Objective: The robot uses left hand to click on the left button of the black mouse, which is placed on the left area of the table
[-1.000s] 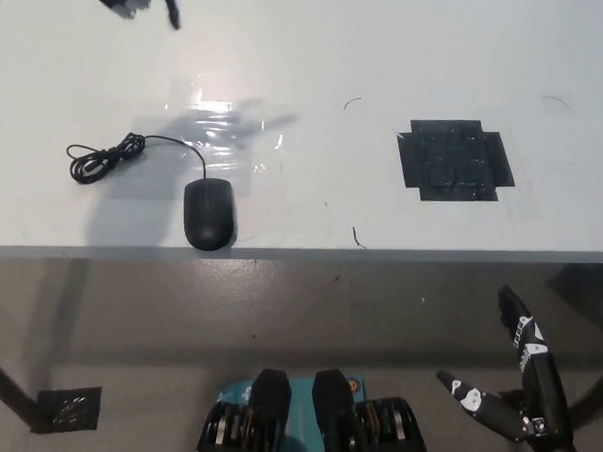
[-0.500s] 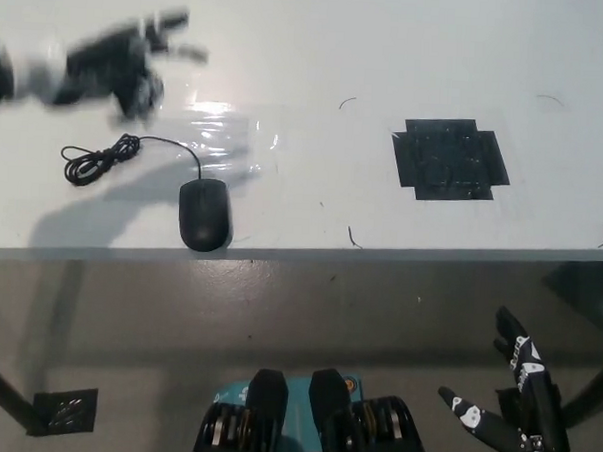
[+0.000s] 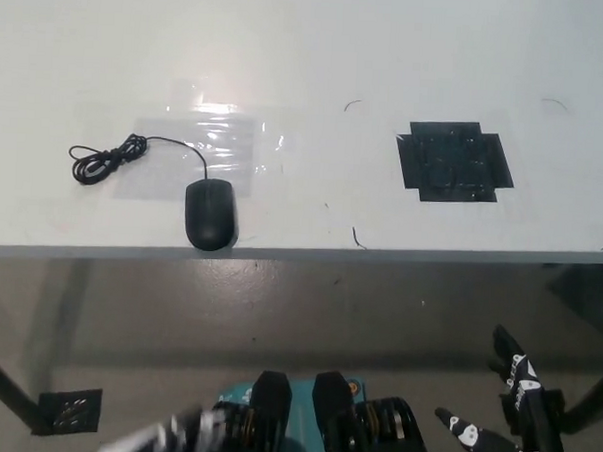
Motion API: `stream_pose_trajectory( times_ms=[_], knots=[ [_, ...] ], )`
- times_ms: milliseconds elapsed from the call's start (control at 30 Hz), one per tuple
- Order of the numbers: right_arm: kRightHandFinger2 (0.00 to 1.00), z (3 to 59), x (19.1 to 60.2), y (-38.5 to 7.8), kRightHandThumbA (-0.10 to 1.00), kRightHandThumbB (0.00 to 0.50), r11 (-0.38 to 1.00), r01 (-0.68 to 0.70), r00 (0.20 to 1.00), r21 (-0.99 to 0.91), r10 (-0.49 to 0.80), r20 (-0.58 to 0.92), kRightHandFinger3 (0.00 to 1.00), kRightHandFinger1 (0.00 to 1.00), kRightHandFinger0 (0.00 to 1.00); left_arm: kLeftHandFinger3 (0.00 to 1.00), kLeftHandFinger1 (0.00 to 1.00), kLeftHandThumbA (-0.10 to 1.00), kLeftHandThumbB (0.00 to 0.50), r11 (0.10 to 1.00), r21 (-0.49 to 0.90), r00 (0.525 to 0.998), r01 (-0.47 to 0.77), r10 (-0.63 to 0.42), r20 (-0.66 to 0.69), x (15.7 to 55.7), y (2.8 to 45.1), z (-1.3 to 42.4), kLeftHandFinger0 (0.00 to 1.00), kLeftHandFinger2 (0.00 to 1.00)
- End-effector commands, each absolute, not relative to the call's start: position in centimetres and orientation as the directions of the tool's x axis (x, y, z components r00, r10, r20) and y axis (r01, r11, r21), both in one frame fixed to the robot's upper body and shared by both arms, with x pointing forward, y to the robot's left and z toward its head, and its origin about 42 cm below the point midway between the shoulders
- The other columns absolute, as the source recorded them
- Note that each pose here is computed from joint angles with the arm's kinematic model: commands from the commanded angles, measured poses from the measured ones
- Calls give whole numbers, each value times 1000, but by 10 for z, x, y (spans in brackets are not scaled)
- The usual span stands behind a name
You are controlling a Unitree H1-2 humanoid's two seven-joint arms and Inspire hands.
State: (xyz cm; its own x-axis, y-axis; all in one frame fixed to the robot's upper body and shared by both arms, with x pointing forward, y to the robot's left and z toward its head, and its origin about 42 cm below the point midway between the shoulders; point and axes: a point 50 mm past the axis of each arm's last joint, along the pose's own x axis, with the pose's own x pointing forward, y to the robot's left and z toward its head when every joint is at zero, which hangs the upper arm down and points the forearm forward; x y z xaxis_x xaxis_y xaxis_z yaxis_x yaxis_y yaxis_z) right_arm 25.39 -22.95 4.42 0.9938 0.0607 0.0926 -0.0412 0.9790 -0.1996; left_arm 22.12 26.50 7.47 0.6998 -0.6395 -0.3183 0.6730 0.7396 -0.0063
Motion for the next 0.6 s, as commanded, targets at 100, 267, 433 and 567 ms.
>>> stream_pose_trajectory(
  times_ms=[100,267,433,567],
  knots=[
    [1000,51,252,-224,893,111,976,-74,978,-204,111,178,1000,994,891,1000,1000,1000,144,953,301,889,42,-174,424,141,261,162,1000,1000],
    [1000,51,252,-224,959,129,974,-79,977,-211,117,176,1000,994,878,1000,1000,1000,228,968,249,954,42,-112,277,187,248,101,1000,1000],
    [1000,49,250,-221,953,107,975,-78,978,-208,115,173,1000,1000,882,1000,1000,1000,257,979,204,977,9,-52,205,218,242,70,1000,1000],
    [1000,51,254,-221,940,118,974,-83,976,-212,122,178,1000,994,870,1000,1000,1000,267,981,192,980,26,-63,188,232,241,63,1000,1000]
  ],
)
